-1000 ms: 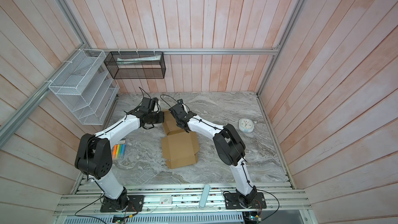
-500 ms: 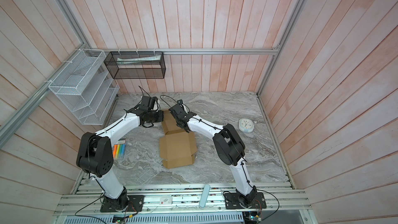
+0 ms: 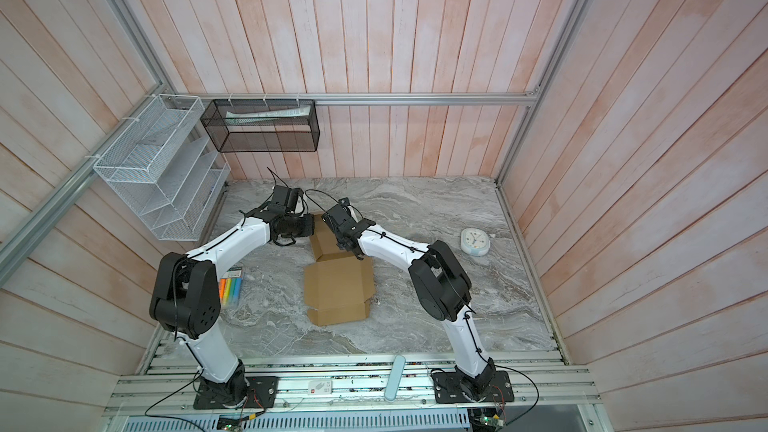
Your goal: Fold the paper box
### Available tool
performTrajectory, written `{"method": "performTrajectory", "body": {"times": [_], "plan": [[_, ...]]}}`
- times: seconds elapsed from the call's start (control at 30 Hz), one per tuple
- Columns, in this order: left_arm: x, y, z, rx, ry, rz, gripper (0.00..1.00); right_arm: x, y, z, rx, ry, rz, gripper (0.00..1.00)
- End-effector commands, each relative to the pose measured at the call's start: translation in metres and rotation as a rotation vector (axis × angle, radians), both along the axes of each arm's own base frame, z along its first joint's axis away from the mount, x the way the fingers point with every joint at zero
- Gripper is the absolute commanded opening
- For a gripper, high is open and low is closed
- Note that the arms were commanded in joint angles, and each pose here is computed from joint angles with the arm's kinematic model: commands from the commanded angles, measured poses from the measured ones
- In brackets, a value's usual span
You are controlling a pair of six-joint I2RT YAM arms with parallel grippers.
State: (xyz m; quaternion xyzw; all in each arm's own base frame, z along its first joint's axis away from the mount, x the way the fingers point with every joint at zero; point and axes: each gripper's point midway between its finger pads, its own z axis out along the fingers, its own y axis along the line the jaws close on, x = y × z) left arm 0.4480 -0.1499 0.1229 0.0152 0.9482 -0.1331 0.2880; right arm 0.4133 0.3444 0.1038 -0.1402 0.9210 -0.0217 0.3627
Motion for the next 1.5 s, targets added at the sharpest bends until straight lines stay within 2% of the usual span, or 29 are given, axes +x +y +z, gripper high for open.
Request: {"method": "performTrajectory", "body": {"times": [0.0, 0.7, 1.27, 1.47], "plan": [[0.005, 0.002, 0.002, -0.001, -0.011, 0.003, 0.00, -0.012, 0.000, -0.024, -0.031, 0.070, -0.007, 0.26], [0.002, 0.002, -0.001, -0.005, -0.012, 0.004, 0.00, -0.026, -0.006, -0.067, -0.087, 0.166, -0.010, 0.25], [0.004, 0.004, -0.003, 0.001, -0.009, 0.003, 0.00, -0.032, -0.009, -0.087, -0.109, 0.215, 0.003, 0.29], [0.003, 0.004, -0.002, 0.001, -0.012, 0.004, 0.00, -0.032, -0.011, -0.086, -0.110, 0.214, 0.001, 0.23]]}}
